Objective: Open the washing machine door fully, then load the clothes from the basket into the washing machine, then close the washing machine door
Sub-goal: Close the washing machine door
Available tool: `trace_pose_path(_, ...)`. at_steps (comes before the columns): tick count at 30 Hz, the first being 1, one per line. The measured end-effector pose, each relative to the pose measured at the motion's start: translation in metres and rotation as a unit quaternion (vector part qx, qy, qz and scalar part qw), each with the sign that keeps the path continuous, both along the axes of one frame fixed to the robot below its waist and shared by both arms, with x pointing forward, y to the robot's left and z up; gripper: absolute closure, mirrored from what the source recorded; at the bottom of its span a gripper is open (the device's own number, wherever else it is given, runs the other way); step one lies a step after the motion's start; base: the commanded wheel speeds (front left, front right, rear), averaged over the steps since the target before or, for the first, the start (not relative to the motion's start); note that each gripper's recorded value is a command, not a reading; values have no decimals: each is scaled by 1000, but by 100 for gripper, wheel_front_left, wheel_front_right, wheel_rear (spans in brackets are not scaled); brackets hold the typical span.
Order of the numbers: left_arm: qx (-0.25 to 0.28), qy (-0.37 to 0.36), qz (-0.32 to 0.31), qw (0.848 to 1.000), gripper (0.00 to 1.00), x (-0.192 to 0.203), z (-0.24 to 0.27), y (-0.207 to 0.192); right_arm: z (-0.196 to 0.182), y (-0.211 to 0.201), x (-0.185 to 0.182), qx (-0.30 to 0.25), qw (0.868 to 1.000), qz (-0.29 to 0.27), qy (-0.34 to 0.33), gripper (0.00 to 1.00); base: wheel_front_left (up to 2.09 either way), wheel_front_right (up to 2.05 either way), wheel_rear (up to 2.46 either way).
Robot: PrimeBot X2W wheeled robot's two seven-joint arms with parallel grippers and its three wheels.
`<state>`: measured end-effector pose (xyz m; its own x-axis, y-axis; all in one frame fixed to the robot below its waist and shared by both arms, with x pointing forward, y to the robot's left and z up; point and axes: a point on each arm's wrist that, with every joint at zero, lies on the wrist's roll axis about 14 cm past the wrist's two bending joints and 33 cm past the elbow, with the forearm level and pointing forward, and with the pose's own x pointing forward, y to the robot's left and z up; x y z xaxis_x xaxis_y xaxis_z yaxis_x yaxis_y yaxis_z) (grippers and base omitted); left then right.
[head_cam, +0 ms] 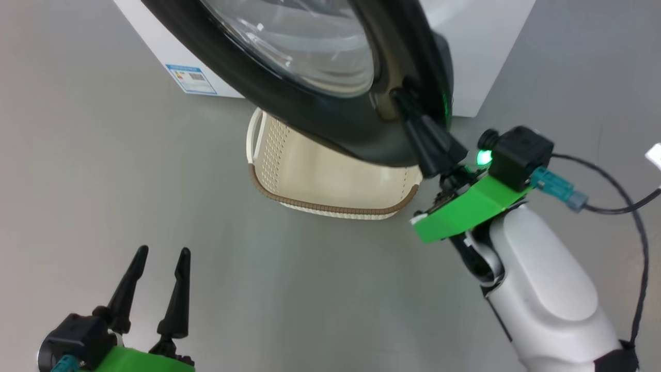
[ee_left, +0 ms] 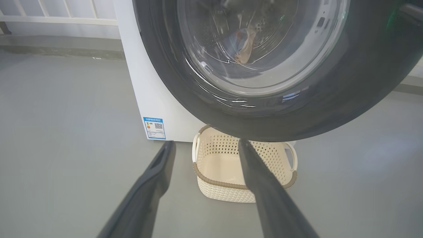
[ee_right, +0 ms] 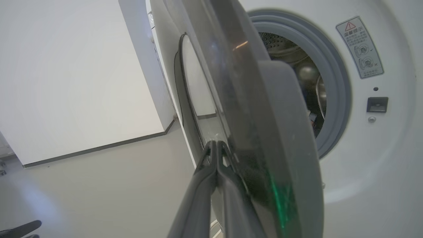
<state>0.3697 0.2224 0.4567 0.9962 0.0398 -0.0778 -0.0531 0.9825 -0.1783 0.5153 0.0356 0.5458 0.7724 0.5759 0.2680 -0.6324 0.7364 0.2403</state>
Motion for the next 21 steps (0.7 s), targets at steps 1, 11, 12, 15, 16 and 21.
trace_pose_path(1, 0, 1, -1, 1000, 0, 1, -1, 0, 0, -3, 4, 0, 1000, -4, -2, 100, 0, 0, 0)
trace_pose_path(11, -2, 2, -22, 1000, 0, 21, -7, -12, 4, -22, 35, -1, 999, -31, -21, 100, 0, 0, 0)
trace_pose_path(12, -2, 1, -26, 1000, 0, 24, -7, -14, 5, -22, 37, -1, 999, -32, -23, 100, 0, 0, 0)
trace_pose_path(15, -3, -1, -35, 999, 0, 30, -7, -20, 8, -23, 46, 1, 999, -36, -31, 100, 0, 0, 0)
trace_pose_path(16, -2, -1, -37, 999, 0, 31, -7, -21, 9, -24, 49, 3, 999, -37, -32, 100, 0, 0, 0)
trace_pose_path(21, -1, 10, -40, 999, 0, 33, -16, -21, 9, -29, 66, 7, 998, -47, -38, 100, 0, 0, 0)
